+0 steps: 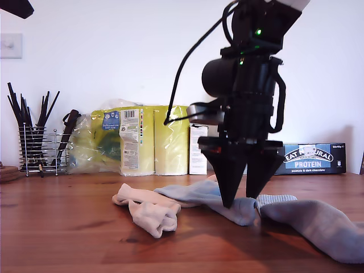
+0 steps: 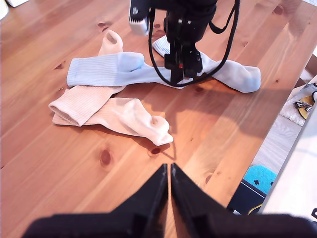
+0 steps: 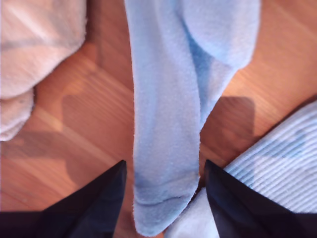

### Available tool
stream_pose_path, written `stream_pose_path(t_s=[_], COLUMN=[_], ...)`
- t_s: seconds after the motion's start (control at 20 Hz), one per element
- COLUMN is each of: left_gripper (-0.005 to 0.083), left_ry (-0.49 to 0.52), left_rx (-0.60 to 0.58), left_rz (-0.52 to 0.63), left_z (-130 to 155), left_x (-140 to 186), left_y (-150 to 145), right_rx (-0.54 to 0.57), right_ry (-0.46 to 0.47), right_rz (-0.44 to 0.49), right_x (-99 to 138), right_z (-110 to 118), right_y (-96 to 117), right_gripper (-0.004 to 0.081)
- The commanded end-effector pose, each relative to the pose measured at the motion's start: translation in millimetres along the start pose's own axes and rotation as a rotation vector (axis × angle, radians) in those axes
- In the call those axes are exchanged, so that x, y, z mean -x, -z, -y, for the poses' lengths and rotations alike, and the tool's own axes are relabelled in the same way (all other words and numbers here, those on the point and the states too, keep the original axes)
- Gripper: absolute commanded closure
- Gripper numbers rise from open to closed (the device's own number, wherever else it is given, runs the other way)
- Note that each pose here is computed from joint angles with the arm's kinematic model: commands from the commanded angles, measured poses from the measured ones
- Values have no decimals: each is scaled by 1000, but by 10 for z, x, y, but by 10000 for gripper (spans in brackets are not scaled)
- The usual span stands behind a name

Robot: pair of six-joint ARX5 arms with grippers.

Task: Pair up the socks based on colour and pattern, by placing each sock on top of its pair

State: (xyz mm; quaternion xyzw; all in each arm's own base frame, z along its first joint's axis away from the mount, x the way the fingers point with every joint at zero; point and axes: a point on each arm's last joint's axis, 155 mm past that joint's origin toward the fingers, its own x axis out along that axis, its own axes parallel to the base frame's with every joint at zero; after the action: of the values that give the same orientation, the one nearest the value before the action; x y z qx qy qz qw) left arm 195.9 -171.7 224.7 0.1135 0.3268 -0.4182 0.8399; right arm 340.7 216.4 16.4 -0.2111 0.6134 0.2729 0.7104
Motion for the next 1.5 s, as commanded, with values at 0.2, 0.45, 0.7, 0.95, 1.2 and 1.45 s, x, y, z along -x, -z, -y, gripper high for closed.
stream_pose_path(t_s=[0.2,0.45,0.7,0.95,1.2,1.45], left_gripper=[793,793,793,793,793,793], left_ry=[10,11,11,15,18,21], left_rx=[11,11,11,20,25,23], left_rz=[-22,-23,-23,-44,-60,-69], left_z=[13,13,13,26,36,42], left_x=[-42,-42,-42,-40,-37,-36], left_y=[70,71,72,126,168,191], right_rx=[10,-32,-113,-261,-404,-511], right_ry=[6,2,5,34,145,162], right_rz=[-25,-54,-29,111,139,138], right_x=[-61,-22,338,921,1419,1759], right_z=[0,-13,-11,162,582,679], right_y=[29,84,-83,-355,-92,218], right_gripper=[555,783,783,783,783,783])
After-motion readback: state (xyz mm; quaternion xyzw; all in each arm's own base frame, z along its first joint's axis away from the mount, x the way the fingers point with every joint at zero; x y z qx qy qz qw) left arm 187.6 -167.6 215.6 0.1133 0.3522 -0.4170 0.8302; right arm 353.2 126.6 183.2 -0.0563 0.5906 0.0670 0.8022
